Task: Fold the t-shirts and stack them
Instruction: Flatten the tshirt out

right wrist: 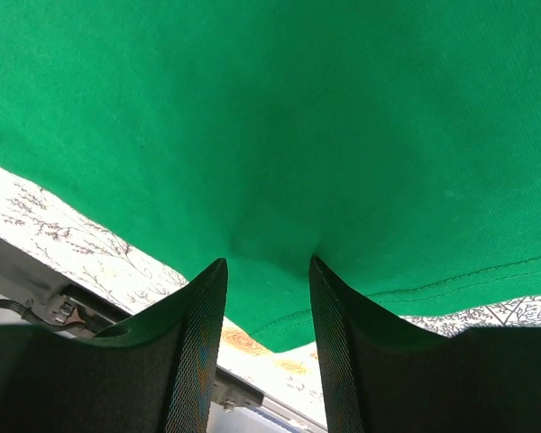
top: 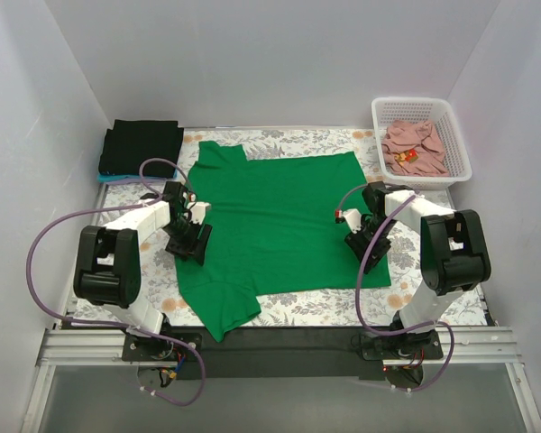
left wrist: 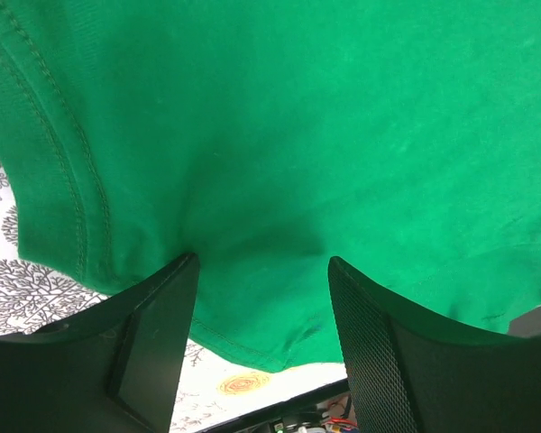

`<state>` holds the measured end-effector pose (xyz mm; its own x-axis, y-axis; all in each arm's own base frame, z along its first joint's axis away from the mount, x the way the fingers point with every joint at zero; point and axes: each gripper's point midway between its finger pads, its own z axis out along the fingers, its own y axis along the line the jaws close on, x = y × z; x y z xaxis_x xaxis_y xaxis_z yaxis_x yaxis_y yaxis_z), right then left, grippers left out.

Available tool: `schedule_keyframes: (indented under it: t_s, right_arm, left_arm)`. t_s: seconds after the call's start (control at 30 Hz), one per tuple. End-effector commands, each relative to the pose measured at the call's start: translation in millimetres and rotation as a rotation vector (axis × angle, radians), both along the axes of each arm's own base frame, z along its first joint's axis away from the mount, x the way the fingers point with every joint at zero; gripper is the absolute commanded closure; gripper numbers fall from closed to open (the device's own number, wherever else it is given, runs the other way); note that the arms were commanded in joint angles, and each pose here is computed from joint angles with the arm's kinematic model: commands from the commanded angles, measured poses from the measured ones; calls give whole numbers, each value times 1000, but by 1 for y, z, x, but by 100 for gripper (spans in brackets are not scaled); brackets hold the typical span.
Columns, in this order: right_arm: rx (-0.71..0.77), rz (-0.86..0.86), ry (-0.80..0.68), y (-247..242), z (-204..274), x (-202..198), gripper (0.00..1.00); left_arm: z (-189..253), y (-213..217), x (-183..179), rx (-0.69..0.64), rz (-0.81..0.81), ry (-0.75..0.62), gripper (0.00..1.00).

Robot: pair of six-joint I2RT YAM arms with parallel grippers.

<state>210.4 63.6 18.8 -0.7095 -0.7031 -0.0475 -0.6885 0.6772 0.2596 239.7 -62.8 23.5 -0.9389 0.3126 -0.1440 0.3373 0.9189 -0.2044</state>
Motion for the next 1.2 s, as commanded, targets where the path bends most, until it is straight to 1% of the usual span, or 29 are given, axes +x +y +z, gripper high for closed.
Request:
schedule_keyframes:
  t_s: [0.0,0.1,0.13,0.17,0.2,0.3,0.33,0.4,0.43,0.47,0.5,0.53,0.57,0.63,0.67,0.7,0.73,0.77,0.8,0.87,0.9,1.0,1.13,1.17]
  right_arm:
    - [-24,-4,-72,-4,-10,16,51]
    - [-19,-15,-70,-1,-10,22,50]
    - [-15,-17,-69,1,-9,24,51]
    - [-8,-16,-64,2,-5,24,51]
    - [7,-12,-89,5,3,32,50]
    - [100,-20,-152,22,35,49,51]
    - [154,-21,-217,33,55,67,51]
    - [218,-53,-291,47,77,91,51]
    - [243,-67,-363,53,94,115,51]
    - [252,-116,-393,57,101,128,52]
    - [268,-119,-434,62,102,146,52]
    - [288,-129,-492,66,116,166,52]
    - [277,-162,-514,66,117,178,51]
    - [248,-200,-541,67,104,211,51]
    - [242,-219,-598,68,117,236,52]
    - [178,-254,-578,60,94,251,52]
    - [158,-281,-579,59,88,262,54]
    - [159,-292,-627,61,99,283,56]
    - [134,-296,-602,60,79,291,58]
    - [139,-308,-643,63,79,311,60]
    - [122,-314,-646,61,66,318,61]
    - [97,-328,-672,59,53,334,62]
    - [64,-342,-664,55,34,343,63]
    - [56,-345,-661,54,30,344,67]
  left_arm:
    - [-7,5,16,26,-1,-54,42]
    - [-11,3,27,19,4,-51,43]
    - [-13,2,26,19,5,-24,44]
    - [-8,0,31,11,4,-34,44]
    - [5,-2,44,0,5,-80,44]
    - [37,-5,65,-17,6,-157,44]
    - [59,-9,86,-30,6,-224,44]
    - [71,-13,107,-43,23,-262,44]
    - [86,-17,130,-59,30,-328,45]
    - [84,-19,143,-68,42,-344,45]
    - [86,-23,155,-85,54,-369,45]
    - [97,-32,177,-132,46,-434,44]
    - [85,-36,189,-143,55,-423,44]
    - [81,-43,214,-178,95,-439,43]
    - [91,-46,233,-190,108,-471,43]
    - [68,-46,244,-178,128,-433,44]
    - [61,-45,253,-163,148,-431,46]
    - [70,-45,271,-163,154,-467,47]
    - [51,-44,277,-148,167,-442,48]
    - [43,-39,290,-115,194,-461,48]
    - [36,-38,297,-108,201,-462,48]
    - [20,-34,307,-76,209,-450,50]
    - [-8,-27,311,-30,198,-400,50]
    - [-25,-26,310,-21,196,-366,50]
